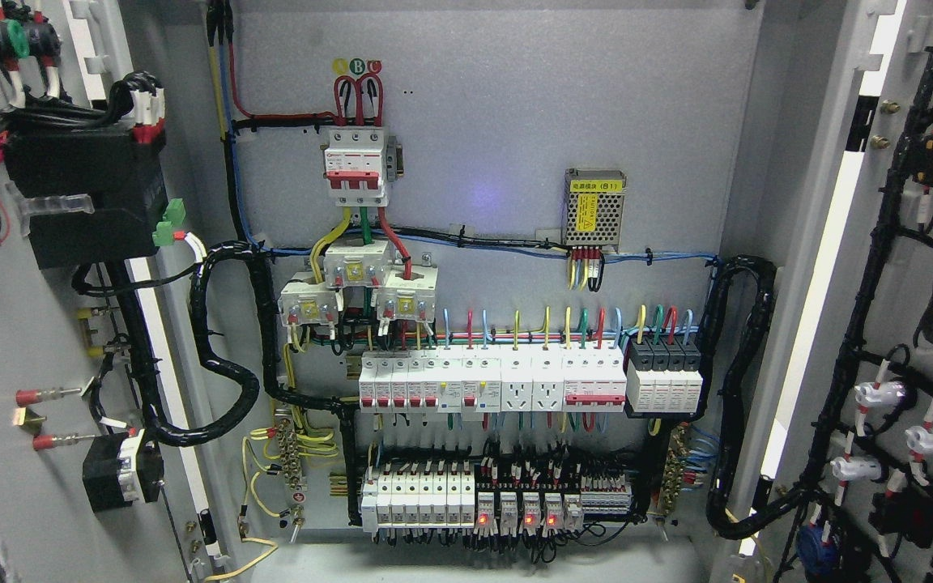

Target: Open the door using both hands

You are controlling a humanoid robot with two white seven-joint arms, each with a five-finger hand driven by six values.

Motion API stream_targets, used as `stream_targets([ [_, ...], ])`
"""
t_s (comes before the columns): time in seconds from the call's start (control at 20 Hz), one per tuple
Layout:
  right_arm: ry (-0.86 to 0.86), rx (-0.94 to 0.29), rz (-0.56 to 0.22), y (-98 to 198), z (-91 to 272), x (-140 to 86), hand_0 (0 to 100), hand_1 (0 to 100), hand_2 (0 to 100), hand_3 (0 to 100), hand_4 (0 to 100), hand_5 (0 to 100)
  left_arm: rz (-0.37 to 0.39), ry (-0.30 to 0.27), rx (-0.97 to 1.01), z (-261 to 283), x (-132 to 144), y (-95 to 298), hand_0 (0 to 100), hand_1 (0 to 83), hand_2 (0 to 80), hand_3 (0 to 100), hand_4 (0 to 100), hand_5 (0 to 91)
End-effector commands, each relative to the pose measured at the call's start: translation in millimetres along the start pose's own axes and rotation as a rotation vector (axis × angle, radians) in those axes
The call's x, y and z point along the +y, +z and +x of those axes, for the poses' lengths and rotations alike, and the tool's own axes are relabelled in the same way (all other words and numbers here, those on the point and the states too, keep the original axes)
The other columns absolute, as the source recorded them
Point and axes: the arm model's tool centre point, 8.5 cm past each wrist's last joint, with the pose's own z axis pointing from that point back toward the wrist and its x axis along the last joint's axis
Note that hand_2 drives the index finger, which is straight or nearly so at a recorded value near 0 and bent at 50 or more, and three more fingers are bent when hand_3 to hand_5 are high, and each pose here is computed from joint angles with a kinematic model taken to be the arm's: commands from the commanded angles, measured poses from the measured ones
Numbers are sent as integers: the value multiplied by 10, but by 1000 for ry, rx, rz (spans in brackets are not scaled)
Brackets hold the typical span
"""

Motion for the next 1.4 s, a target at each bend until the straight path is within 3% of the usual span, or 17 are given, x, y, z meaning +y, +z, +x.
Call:
stream_targets([
  [0.0, -18, 12, 17, -188, -50, -9, 0, 0, 0, 0, 0, 0, 31, -6, -3, 21, 211, 30, 0, 0, 0, 0, 0, 0],
  [0.6, 6, 12, 0, -156, -9, -53, 0, 0, 0, 0, 0, 0, 33, -5, -1, 16, 214, 32, 0, 0, 0, 0, 0, 0],
  [1.1, -2, 26, -179, 620, -87, -391, 0, 0, 0, 0, 0, 0, 32, -4, -3, 21, 212, 30, 0, 0, 0, 0, 0, 0],
  [1.35, 12, -12, -237, 905, -22, -377, 0, 0, 0, 0, 0, 0, 32, -6, -4, 30, 212, 29, 0, 0, 0, 0, 0, 0],
])
